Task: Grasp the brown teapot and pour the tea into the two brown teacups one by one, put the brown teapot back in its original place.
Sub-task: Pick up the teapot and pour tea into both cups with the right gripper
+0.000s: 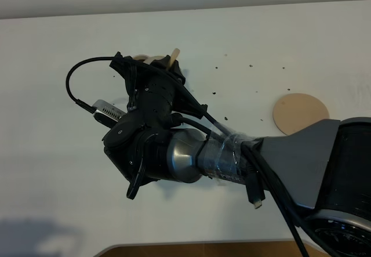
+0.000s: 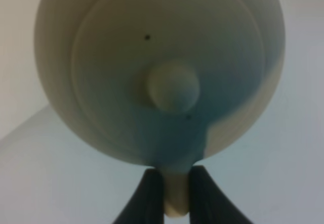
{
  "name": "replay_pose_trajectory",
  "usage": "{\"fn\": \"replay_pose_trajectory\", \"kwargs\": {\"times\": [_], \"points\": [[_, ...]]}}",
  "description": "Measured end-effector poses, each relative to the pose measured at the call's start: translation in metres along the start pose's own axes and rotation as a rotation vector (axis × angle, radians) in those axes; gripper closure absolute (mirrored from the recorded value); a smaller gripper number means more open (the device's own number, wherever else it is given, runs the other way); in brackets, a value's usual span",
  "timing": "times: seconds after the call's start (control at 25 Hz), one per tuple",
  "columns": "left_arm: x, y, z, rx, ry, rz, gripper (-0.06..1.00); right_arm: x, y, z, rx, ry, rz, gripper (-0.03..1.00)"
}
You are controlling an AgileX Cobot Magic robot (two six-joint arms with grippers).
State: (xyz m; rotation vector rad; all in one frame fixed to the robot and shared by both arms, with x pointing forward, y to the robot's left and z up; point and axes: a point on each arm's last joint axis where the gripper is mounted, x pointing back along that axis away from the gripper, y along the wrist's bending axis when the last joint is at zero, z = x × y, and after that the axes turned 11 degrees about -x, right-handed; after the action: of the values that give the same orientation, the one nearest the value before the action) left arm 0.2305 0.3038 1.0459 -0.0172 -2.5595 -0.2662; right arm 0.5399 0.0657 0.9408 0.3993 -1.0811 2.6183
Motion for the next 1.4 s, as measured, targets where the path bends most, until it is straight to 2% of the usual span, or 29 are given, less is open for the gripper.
{"fn": "replay_pose_trajectory", "kwargs": {"times": [0.64, 1.4], "points": [[0.0000, 0.0000, 0.0000, 0.000, 0.000, 0.000, 0.56, 0.0000, -0.0021, 0.0003, 0.020, 0.004, 0.023, 0.84], [0.0000, 0.0000, 0.0000, 0.000, 0.000, 0.000, 0.56, -0.0003, -0.0063, 0.0015, 0.118, 0.018, 0.069, 0.84]]}}
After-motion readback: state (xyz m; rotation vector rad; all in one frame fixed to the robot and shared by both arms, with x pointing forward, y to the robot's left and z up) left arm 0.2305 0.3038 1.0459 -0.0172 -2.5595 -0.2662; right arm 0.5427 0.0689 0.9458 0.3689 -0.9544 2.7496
